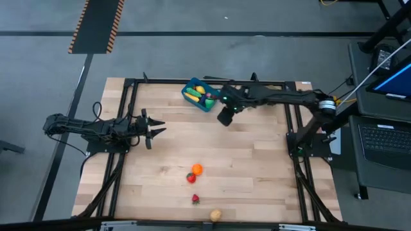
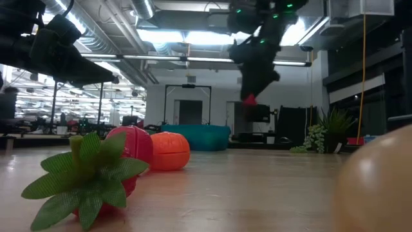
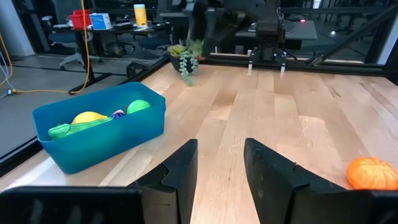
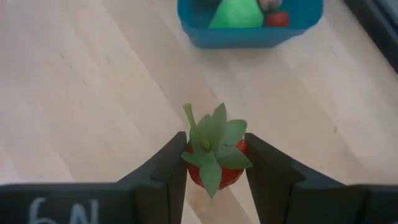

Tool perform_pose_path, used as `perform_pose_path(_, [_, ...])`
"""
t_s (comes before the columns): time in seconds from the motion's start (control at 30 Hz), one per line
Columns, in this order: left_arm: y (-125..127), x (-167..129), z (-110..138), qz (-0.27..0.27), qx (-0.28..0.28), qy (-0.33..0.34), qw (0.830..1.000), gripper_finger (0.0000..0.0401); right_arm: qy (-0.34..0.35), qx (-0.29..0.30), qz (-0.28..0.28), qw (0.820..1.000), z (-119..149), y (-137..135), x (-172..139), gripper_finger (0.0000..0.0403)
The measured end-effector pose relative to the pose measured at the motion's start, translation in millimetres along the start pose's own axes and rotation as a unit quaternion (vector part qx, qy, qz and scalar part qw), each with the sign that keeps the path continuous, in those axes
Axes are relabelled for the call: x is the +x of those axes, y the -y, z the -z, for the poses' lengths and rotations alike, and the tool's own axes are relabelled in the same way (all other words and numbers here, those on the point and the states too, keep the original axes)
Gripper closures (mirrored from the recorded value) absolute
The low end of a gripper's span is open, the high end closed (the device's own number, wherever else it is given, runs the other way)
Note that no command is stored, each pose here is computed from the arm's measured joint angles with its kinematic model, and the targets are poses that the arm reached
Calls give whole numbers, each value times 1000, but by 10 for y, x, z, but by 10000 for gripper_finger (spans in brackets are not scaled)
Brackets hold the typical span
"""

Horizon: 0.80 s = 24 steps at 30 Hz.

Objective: Pick and placing Produce into tupperware
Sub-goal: Put the red strawberry into the blue bin

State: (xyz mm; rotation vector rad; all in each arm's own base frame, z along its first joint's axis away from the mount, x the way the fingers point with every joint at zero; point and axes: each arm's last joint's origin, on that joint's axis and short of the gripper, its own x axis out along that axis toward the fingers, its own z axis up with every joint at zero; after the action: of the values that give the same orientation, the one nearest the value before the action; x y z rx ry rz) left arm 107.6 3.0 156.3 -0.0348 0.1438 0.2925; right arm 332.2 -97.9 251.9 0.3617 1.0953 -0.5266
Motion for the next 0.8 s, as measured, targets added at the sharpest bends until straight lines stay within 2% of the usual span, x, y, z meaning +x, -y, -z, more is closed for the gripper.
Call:
perform_pose_path(0.17, [0,0,0,0,0,0,1000,277,85,25,-27,996,318,114,-86,266])
perform_pose_path(0.3, [0,0,1,0,0,0,1000,277,169,30,-86,981,536,168,-100,266])
perform_pose_path(0.47, [0,0,1,0,0,0,1000,277,260,3,-156,953,722,242,-63,266])
perform_pose_path(0.6, [0,0,1,0,-1,0,1000,277,333,-28,-197,922,825,302,16,266])
perform_pose_path(0.8, [0,0,1,0,-2,0,1000,277,408,-56,-228,882,948,425,112,266])
